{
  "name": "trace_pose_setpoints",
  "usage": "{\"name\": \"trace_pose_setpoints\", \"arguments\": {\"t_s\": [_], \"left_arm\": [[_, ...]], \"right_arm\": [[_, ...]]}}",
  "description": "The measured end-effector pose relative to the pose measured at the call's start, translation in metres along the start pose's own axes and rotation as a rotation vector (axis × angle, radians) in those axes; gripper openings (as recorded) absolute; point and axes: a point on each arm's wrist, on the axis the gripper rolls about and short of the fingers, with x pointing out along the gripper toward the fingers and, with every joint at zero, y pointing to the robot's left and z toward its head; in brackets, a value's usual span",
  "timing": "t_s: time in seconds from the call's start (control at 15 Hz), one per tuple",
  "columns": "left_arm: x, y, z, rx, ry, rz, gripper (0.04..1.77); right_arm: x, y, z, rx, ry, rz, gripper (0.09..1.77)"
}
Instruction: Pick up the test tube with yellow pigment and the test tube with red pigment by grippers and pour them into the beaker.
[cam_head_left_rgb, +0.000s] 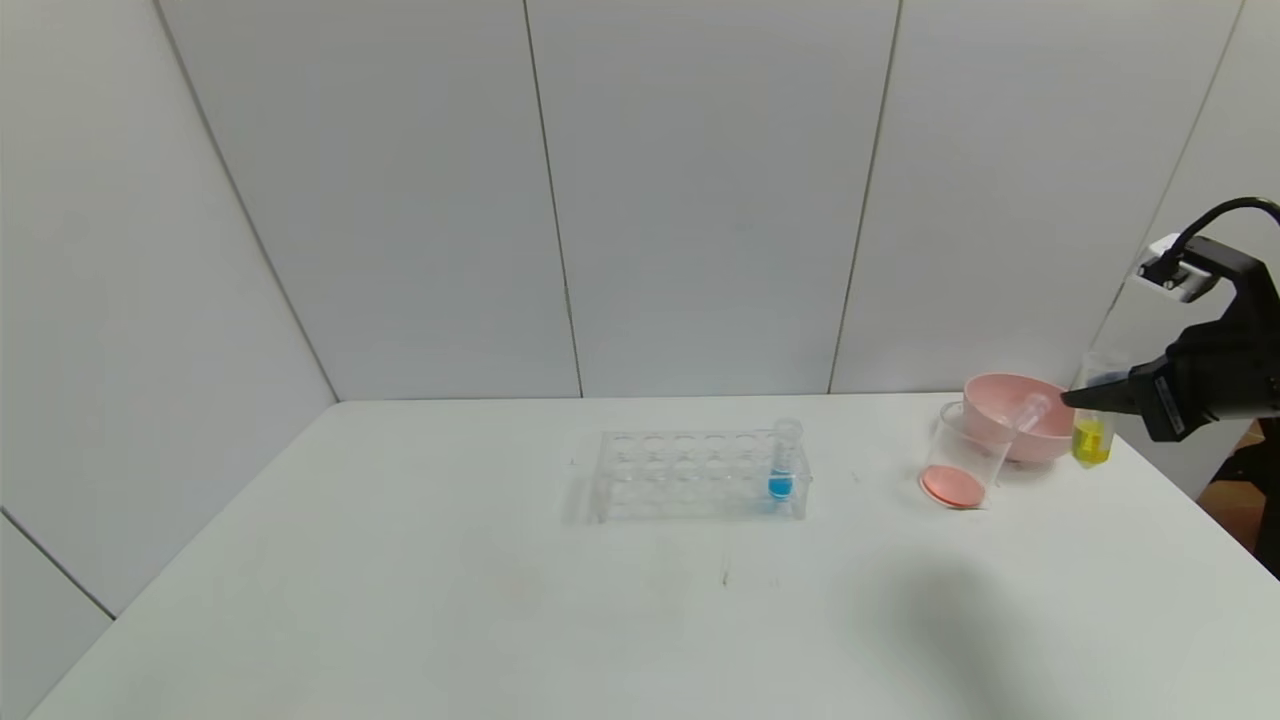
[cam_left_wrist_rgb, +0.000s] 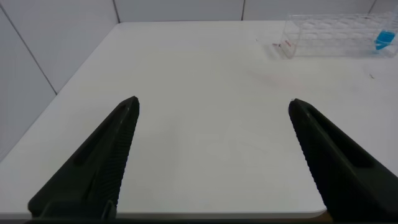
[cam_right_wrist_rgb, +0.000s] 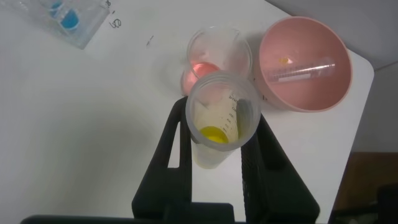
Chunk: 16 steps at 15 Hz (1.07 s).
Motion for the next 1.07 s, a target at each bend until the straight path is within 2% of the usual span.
{"name": "trace_pose_setpoints", "arguments": {"t_s": [0.2, 0.47, 0.8, 1.07], "left_arm": [[0.000, 0.000, 0.000, 0.000, 0.000, 0.000, 1.72], [0.000, 0.000, 0.000, 0.000, 0.000, 0.000, 1.72], [0.000, 0.000, 0.000, 0.000, 0.000, 0.000, 1.72], [0.000, 0.000, 0.000, 0.000, 0.000, 0.000, 1.72]], "right_arm": [[0.012, -0.016, 0.007, -0.057, 0.061, 0.020, 0.51], [0.038, -0.035, 0.015, -0.133, 0.083, 0.031, 0.51], [0.048, -0.047, 0.026, -0.205, 0.193, 0.109, 0.51], [0.066, -0.054, 0.026, -0.385, 0.270, 0.117, 0.51]]}}
